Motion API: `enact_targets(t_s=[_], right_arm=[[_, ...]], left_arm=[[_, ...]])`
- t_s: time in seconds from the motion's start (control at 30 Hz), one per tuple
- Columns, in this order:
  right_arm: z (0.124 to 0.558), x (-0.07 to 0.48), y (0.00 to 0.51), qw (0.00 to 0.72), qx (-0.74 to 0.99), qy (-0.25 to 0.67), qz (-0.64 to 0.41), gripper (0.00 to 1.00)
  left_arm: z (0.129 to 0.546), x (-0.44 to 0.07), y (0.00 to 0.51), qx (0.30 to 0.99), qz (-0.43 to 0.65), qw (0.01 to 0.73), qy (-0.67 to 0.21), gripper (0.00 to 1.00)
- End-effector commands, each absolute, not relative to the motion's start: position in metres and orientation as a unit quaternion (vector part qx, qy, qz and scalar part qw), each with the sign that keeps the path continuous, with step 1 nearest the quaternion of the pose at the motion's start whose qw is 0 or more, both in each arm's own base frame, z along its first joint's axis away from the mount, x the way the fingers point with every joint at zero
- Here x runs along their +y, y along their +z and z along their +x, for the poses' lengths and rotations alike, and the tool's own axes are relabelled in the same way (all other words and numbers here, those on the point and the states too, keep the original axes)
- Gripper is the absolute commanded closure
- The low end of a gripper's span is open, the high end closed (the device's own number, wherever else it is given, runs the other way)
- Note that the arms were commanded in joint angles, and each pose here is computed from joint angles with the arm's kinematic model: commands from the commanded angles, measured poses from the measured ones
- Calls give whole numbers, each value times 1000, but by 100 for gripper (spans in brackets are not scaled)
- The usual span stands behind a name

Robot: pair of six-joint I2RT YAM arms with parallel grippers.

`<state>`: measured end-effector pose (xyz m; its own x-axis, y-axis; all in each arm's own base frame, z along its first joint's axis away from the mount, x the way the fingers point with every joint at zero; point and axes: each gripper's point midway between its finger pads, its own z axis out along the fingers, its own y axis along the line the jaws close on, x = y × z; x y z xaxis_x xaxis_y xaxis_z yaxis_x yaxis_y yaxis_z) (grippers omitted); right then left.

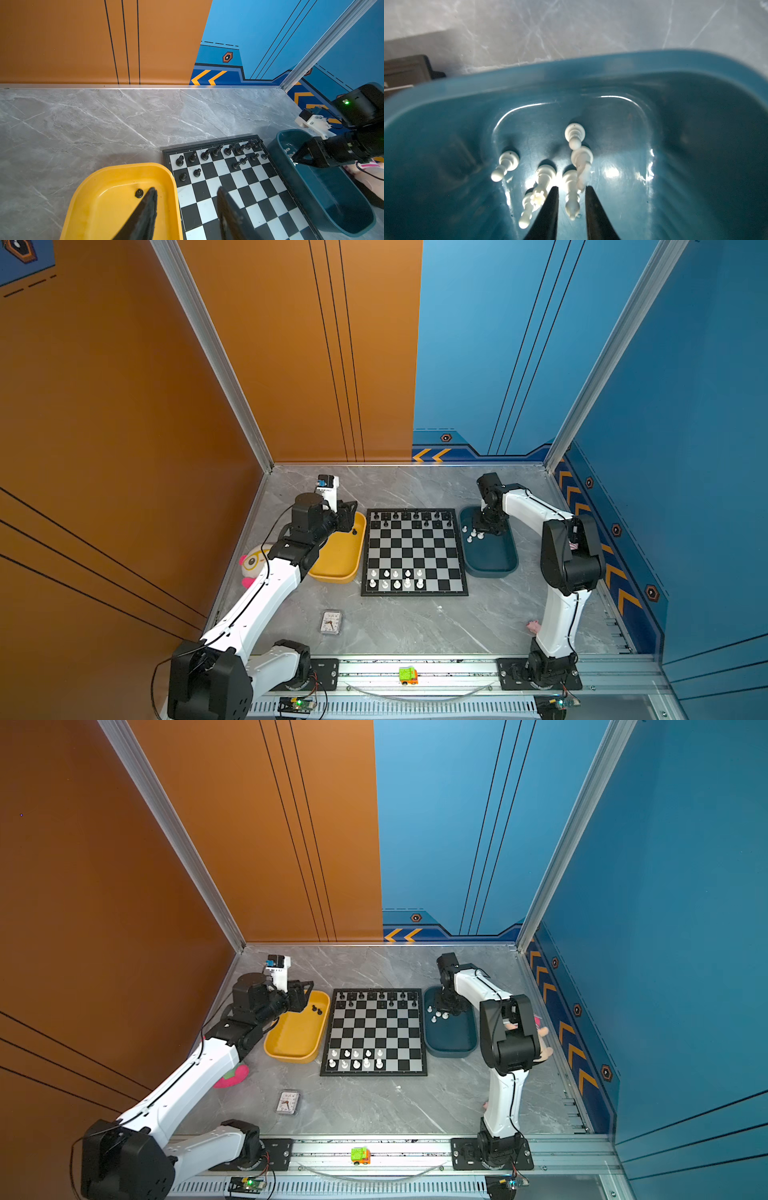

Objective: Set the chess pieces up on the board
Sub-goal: 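Lower the right gripper and grasp a white piece in the teal tray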

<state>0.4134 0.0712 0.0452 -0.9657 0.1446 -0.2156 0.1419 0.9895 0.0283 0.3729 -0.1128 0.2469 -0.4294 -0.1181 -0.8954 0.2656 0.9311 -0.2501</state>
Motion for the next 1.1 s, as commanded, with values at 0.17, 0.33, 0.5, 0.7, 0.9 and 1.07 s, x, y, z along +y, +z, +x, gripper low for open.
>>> enact_targets(t_s=[0.17,0.33,0.5,0.7,0.9,1.07], right_arm=[[416,68,41,104,992,1,77,76],[416,67,41,104,992,2,78,81],[416,67,38,102,992,1,79,83],[415,67,38,100,992,2,79,88],[414,67,40,100,992,3,79,91],[414,67,46,105,991,2,78,93]], left_arm=[[378,-117,259,818,48,540,-193,52],[379,-118,259,819,49,538,-195,52],[379,-118,260,818,49,539,-196,52],[379,-118,259,819,50,537,-196,52],[378,-118,259,819,50,538,-195,52],[378,-117,258,819,49,538,-194,53]])
